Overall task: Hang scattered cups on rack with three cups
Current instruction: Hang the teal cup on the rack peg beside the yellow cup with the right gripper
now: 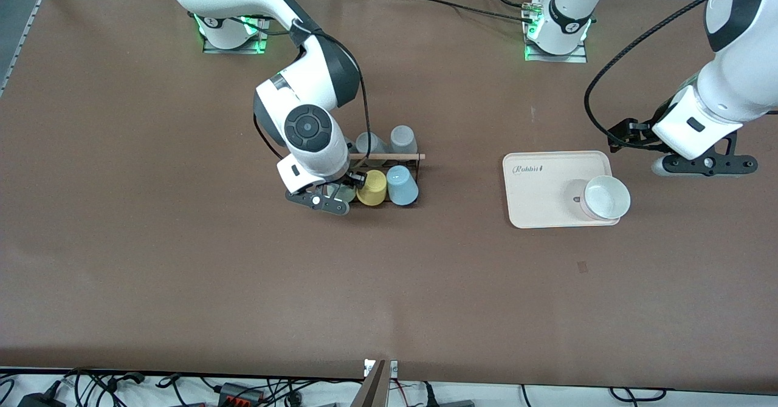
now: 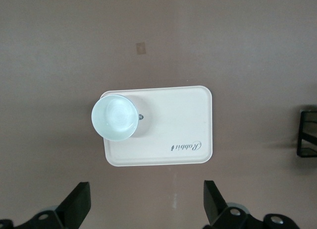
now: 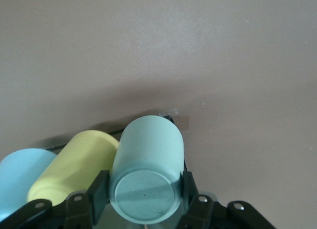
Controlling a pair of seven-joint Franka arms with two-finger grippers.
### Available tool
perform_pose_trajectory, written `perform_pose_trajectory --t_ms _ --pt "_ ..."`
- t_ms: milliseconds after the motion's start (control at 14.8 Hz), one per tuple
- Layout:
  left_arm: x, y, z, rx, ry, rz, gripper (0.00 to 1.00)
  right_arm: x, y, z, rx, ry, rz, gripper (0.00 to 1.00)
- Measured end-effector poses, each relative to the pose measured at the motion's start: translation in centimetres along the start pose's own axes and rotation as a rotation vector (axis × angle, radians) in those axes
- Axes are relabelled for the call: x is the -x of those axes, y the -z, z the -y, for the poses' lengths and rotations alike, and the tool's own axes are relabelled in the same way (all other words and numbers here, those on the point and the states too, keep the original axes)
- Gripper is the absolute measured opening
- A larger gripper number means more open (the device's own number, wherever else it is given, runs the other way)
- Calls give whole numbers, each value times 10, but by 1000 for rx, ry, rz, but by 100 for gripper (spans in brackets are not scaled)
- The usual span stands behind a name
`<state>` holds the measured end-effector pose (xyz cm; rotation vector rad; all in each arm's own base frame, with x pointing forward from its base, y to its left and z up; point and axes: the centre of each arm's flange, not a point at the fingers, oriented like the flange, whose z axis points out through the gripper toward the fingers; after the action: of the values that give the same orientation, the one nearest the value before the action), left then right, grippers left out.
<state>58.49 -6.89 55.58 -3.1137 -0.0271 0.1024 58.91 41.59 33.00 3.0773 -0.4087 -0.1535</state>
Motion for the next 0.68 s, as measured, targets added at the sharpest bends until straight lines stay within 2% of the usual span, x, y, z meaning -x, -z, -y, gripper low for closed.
perform_pose_trajectory --t_ms 339,407,610,678 --pt "10 5 -1 10 45 -28 100 -2 -10 2 -8 0 -6 63" --pt "11 6 -3 10 49 -28 100 -2 -11 1 -7 -1 -5 66" --pt "13 5 -9 9 52 -25 100 -8 -13 -3 -3 10 -8 96" --pt "13 4 -9 9 52 -24 100 -13 -5 -5 -12 40 -21 100"
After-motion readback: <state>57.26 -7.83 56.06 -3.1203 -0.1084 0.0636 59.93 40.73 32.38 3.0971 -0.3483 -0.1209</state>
